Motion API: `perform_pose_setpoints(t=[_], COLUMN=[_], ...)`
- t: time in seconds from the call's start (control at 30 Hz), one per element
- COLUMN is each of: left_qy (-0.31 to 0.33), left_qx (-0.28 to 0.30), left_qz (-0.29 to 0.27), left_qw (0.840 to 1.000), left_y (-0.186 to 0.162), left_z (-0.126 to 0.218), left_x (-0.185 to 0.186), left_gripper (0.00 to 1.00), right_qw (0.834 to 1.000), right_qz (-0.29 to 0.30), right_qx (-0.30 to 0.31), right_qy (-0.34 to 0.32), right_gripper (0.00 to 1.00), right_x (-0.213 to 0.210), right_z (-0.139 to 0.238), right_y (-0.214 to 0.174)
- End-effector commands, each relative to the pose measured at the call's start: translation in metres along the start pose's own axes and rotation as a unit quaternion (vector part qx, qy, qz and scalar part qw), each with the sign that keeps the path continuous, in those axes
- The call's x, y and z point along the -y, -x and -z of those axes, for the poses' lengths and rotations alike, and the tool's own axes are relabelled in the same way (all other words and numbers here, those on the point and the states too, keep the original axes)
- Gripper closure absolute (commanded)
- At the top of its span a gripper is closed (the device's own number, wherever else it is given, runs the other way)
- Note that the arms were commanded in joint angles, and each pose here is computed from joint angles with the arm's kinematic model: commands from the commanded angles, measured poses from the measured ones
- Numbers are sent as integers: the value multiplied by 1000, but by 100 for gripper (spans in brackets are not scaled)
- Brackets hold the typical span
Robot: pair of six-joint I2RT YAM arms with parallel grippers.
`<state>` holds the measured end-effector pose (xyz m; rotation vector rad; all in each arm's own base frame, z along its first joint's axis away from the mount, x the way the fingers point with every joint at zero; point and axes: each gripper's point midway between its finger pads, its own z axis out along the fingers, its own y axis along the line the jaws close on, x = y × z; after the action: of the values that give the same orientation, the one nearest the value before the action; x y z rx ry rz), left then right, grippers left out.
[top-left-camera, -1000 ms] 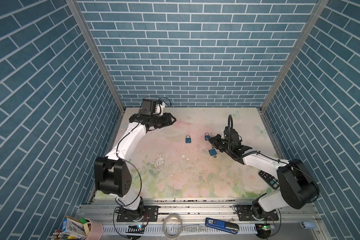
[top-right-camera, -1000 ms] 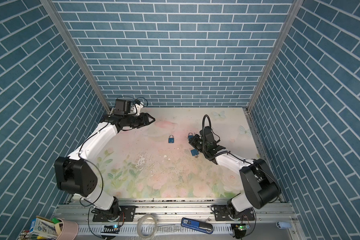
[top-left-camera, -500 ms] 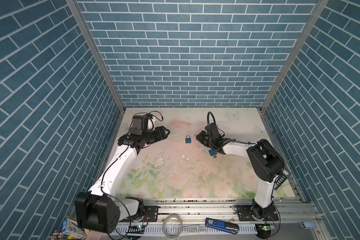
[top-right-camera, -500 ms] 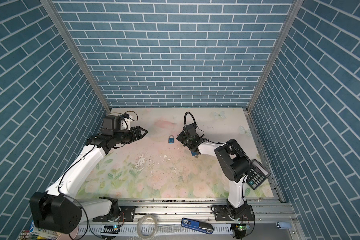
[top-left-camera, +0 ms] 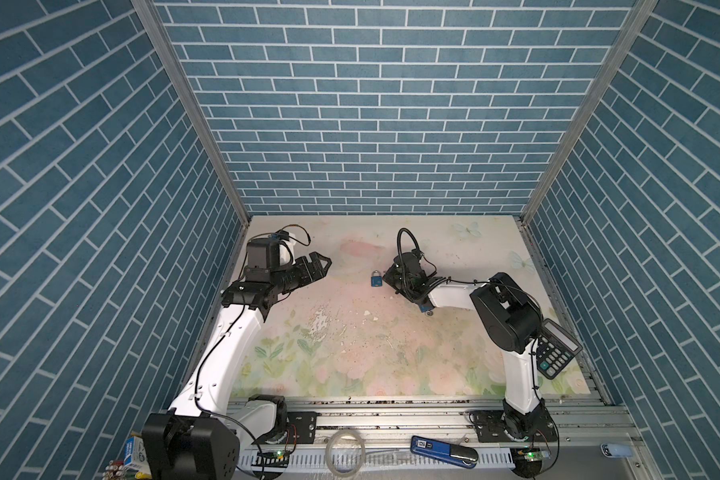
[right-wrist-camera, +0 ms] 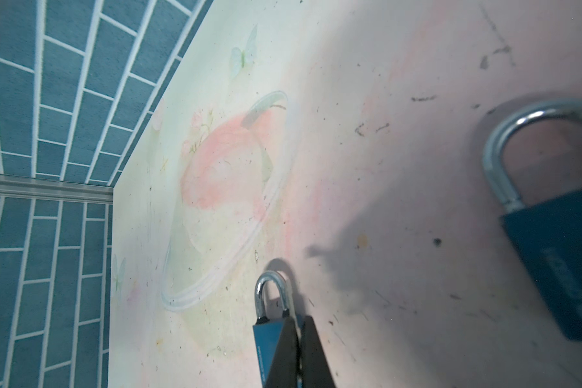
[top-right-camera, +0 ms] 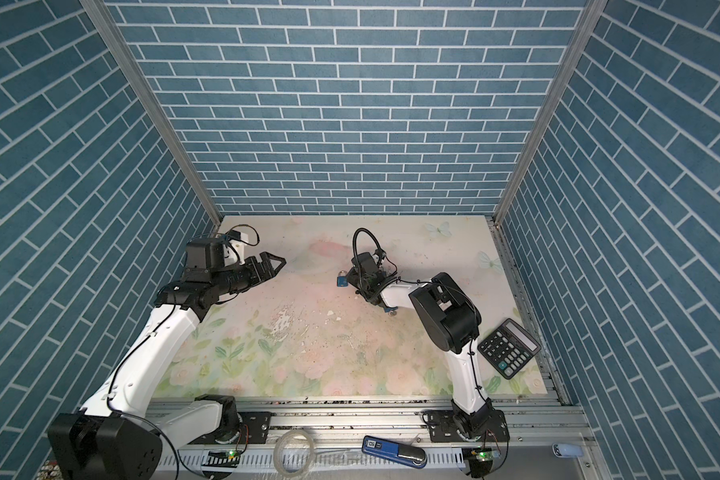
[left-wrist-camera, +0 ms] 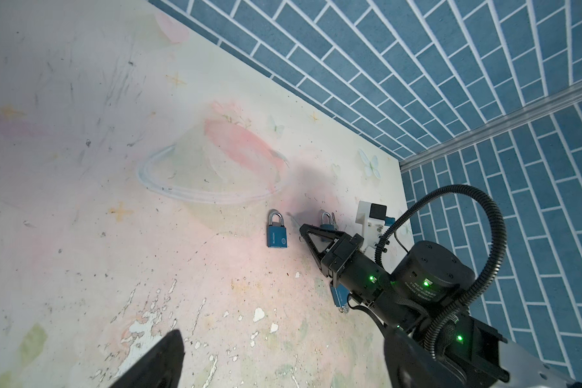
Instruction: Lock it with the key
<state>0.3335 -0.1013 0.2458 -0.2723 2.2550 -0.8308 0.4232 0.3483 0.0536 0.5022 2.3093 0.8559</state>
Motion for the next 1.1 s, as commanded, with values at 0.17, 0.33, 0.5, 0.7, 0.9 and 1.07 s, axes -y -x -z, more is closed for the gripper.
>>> perform_pose_setpoints(t=[0.17, 0.33, 0.5, 0.7, 0.9, 1.07], left_qy=[-15, -21, -21, -20, -22, -22], left_qx=[10, 9, 11, 12, 11, 10], left_qz=[4, 9, 10, 11, 10, 10], left_qw=[1000, 1000, 1000, 1000, 1000, 1000], left_y=[2, 0, -1, -2, -3, -5], left_z=[9, 9, 10, 11, 11, 11], left_x=[5, 6, 6, 5, 5, 4], left_gripper=[0, 0, 0, 0, 0, 0], right_qw=[999, 999, 999, 999, 998, 998], right_qz=[-23, -32, -34, -40, -48, -50], right_qx=[25, 23, 21, 22, 25, 21], right_qy=[-7, -10, -18, -24, -31, -35], right_gripper=[100, 100, 100, 100, 98, 93], right_x=[8, 15, 20, 25, 27, 30], right_z=[-7, -12, -15, -16, -13, -12], right_y=[3, -2, -5, -10, -14, -17])
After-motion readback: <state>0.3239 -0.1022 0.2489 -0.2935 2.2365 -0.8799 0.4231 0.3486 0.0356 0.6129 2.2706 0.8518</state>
